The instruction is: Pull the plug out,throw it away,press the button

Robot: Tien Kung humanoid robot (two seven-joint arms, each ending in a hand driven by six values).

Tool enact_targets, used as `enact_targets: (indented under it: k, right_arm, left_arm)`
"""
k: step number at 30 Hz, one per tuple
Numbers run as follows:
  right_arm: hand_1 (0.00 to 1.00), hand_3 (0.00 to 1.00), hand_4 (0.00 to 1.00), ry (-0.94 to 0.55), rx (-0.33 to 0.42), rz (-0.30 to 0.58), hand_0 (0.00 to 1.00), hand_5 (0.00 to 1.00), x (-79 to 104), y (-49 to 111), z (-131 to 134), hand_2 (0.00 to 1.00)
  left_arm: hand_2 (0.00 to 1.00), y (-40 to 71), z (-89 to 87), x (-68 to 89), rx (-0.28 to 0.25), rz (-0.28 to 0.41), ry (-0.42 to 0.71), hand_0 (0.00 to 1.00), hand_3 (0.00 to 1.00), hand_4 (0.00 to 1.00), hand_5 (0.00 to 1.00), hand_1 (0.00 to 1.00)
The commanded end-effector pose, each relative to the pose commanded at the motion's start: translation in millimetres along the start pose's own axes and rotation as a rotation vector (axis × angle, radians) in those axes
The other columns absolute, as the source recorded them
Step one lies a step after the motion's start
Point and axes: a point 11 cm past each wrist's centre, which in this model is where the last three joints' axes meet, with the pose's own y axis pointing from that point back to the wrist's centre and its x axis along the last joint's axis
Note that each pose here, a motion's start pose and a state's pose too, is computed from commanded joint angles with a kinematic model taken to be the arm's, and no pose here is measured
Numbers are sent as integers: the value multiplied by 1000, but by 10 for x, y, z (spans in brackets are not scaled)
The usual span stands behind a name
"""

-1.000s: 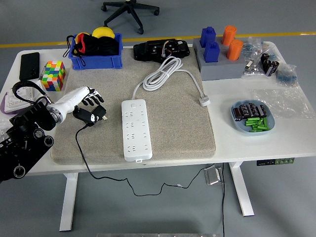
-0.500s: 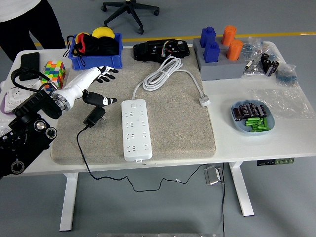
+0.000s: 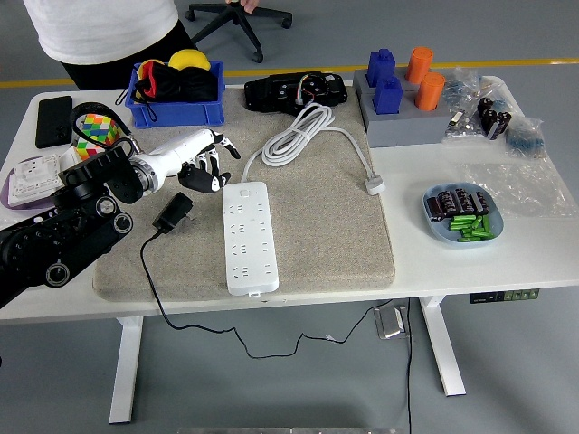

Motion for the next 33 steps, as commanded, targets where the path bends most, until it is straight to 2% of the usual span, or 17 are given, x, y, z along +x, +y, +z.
enact_targets:
  k: [4,7,16,25,33]
  right_arm:
    - [754,748,793,3,-1,2,790,846,13,1,2,751]
    - [754,749,793,5,-1,5,790,845,24,1,6,751]
    - [754,749,793,10,1,2,790,844,15,2,-9,751]
    - [754,749,792,18,-5,2,790,843,8,-1,20,751]
    - [754,749,791,23,-7,1,790,842,2,-2,28,751]
  left_arm:
    - [125,-46,-35,-109,63,-65,-19,2,645,59,2,11]
    - [128,-73,-37,-174,88,-94,-27,2,651,56,2,10]
    - [135,-163,1,-254,116,-113,-55,2,668,30,2,9]
    - [140,-197,-45,-359,137,-124,-56,2,675,26,2,7]
    - [140,-214,-35,-393,133,-112,-50,2,678,21,2,8]
